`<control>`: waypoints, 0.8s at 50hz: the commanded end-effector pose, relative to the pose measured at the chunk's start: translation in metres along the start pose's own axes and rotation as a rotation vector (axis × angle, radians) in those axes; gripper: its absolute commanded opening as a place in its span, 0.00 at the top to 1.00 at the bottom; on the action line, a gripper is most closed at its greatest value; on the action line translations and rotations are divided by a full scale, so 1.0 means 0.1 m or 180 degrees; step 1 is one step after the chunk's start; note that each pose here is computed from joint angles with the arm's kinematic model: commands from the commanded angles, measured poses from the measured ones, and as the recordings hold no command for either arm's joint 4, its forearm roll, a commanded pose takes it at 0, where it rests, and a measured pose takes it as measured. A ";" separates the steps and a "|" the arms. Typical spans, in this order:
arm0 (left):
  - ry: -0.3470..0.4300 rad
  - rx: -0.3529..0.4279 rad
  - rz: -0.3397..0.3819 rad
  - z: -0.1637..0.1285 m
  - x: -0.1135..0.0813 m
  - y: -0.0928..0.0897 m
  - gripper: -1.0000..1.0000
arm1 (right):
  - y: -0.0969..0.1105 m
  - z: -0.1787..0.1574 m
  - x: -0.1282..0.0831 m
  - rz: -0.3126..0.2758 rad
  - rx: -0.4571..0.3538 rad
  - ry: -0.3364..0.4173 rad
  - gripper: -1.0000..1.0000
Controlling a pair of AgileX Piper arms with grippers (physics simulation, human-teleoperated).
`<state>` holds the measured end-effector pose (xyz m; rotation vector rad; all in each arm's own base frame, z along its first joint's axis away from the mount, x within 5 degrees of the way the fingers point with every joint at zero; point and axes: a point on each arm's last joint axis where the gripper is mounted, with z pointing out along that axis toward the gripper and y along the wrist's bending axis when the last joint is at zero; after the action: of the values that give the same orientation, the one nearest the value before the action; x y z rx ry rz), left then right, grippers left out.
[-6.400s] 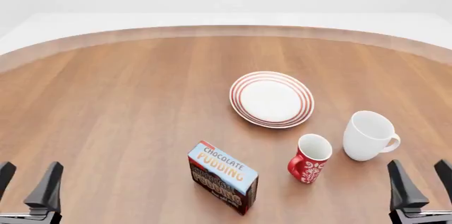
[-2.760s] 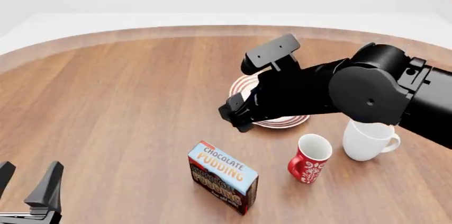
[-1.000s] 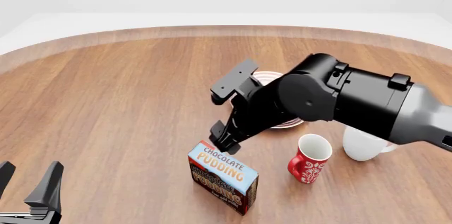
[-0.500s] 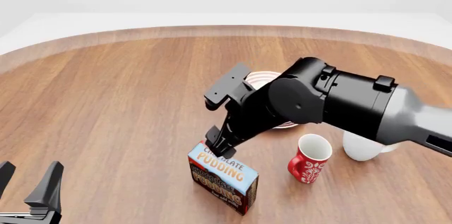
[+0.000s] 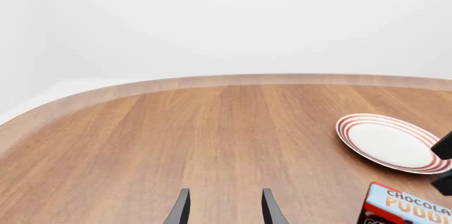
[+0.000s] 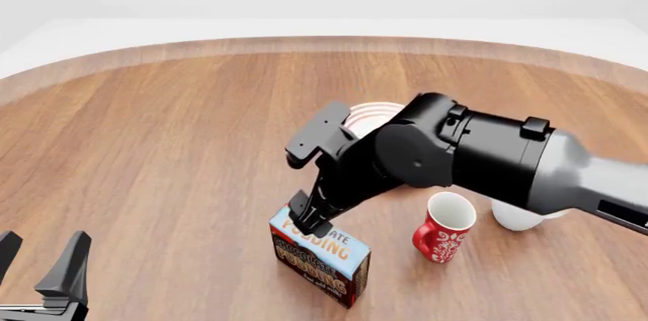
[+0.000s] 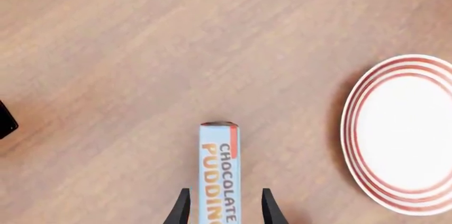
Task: Put the chocolate pudding to the right of the plate.
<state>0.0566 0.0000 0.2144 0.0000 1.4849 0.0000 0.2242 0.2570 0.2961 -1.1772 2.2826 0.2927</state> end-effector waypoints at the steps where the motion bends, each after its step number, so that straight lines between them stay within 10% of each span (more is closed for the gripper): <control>1: 0.0000 0.0000 0.0000 0.00 0.00 0.00 0.00 | 0.03 0.06 -0.02 -0.0007 -0.0015 0.0000 0.00; 40: 0.0000 0.0000 0.0000 0.00 0.00 0.00 0.00 | 0.10 0.22 0.05 0.0129 -0.0048 0.0002 0.00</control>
<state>0.0566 0.0000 0.2144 0.0000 1.4849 0.0000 0.2244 0.2667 0.2811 -1.1484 2.3053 0.3154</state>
